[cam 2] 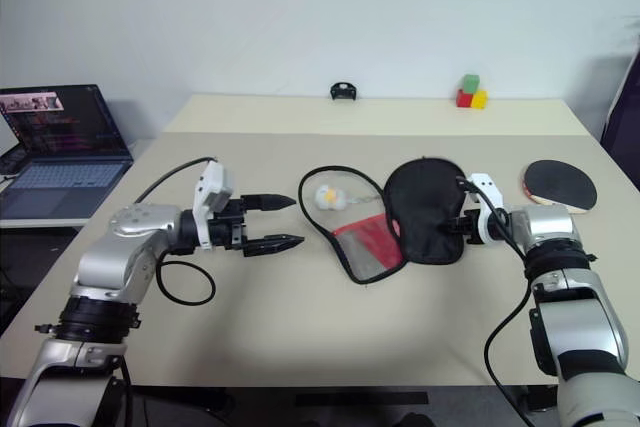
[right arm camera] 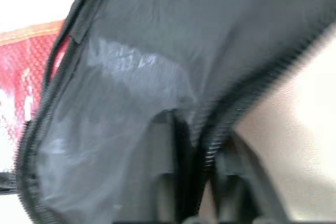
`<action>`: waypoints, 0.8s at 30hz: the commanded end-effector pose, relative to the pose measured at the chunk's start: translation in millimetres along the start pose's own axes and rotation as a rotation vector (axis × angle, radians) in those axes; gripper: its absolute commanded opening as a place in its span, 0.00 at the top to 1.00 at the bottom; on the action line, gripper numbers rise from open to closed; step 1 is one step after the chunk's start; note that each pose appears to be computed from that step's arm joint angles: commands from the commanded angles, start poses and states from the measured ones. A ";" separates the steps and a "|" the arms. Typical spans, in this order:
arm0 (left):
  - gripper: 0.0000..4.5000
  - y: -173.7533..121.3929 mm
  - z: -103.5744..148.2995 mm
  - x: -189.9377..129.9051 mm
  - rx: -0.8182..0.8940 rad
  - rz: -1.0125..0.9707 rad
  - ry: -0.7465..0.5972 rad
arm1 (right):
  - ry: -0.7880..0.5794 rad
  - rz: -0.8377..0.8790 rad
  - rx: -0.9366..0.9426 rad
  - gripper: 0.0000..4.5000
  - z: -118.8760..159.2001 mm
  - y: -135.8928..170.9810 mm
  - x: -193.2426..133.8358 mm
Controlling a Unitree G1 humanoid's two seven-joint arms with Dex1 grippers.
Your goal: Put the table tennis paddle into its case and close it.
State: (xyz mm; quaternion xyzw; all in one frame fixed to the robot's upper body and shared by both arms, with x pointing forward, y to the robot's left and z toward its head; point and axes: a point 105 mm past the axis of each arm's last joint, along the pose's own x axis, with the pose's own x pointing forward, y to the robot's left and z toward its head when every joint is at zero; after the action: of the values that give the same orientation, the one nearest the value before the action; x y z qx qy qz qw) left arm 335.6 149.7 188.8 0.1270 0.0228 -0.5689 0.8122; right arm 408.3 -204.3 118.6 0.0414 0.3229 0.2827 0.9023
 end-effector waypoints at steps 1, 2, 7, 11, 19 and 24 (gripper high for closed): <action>0.00 -0.3 10.2 -2.0 0.051 -0.001 -0.014 | -0.028 -0.008 -0.012 0.48 11.3 0.0 -4.4; 0.00 -0.4 9.9 -1.9 0.051 -0.001 -0.014 | -0.030 -0.007 -0.009 0.42 12.5 -0.1 -5.7; 0.00 -1.7 9.8 -1.1 0.051 -0.007 -0.014 | -0.071 -0.039 -0.016 0.42 24.1 -9.3 -24.5; 0.00 -2.7 8.6 -0.4 0.047 -0.009 -0.018 | -0.093 -0.062 0.010 0.42 25.0 -19.2 -43.2; 0.00 -5.2 8.3 3.6 0.039 -0.019 -0.032 | -0.183 -0.039 0.048 0.28 19.5 -13.1 -60.3; 0.00 -7.0 12.1 9.5 0.055 0.005 -0.049 | -0.392 -0.271 -0.057 0.01 45.0 -35.5 -90.7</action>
State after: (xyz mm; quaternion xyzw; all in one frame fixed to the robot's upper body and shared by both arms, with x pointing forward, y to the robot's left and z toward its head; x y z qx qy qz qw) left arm 333.6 142.3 185.0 0.1209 0.0175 -0.5720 0.8111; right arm 390.1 -259.4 161.8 0.0615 0.2170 0.2033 0.9528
